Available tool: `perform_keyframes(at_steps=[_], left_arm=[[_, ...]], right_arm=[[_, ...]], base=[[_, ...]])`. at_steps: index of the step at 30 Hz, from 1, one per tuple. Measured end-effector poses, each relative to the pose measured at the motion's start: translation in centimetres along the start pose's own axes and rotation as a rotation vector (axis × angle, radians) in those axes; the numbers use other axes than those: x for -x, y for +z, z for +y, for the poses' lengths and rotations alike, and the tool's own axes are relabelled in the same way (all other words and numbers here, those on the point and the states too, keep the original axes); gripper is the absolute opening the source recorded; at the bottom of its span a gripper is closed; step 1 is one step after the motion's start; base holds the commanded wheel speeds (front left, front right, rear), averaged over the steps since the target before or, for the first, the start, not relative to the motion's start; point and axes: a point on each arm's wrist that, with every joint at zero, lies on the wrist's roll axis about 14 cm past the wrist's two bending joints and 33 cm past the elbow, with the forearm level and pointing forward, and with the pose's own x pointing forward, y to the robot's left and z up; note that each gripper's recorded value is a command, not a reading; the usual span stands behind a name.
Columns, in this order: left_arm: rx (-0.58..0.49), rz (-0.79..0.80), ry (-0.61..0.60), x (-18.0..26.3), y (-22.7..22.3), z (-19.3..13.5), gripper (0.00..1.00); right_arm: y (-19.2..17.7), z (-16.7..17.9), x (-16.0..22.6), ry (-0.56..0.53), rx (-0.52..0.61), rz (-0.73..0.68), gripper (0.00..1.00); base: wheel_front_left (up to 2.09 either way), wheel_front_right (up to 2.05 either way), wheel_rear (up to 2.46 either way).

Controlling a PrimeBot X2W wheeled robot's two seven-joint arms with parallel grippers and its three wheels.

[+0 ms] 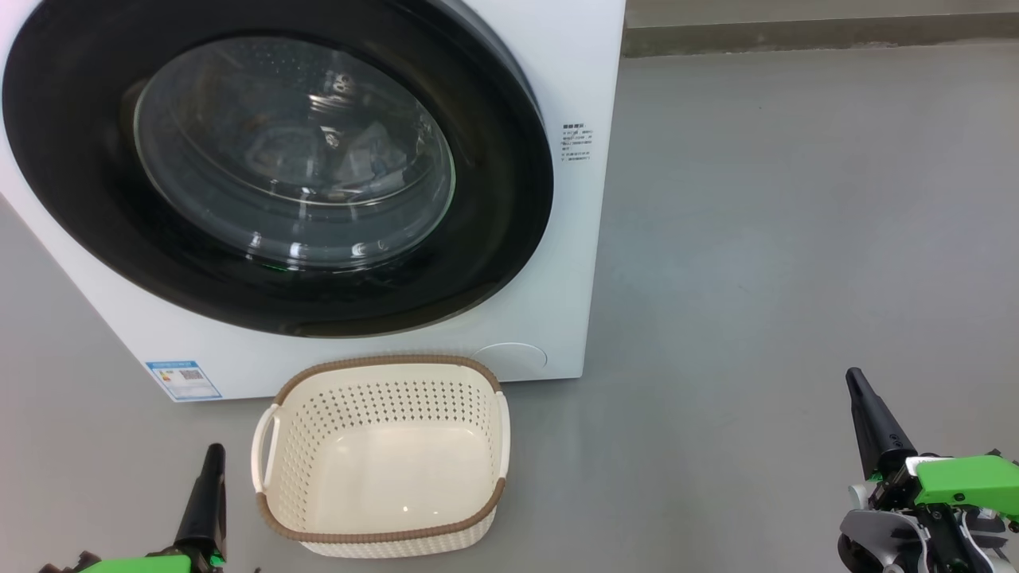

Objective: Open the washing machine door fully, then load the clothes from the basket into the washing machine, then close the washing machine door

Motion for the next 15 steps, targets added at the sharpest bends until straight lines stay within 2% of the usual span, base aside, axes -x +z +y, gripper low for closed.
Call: perform_keyframes(at_steps=[15], left_arm=[[0.001,0.0,0.0,0.0,0.0,0.0,0.0]], right_arm=[[-0.03,-0.01,0.01,0.0,-0.004,-0.001,0.0]], base=[[0.0,0.0,0.0]])
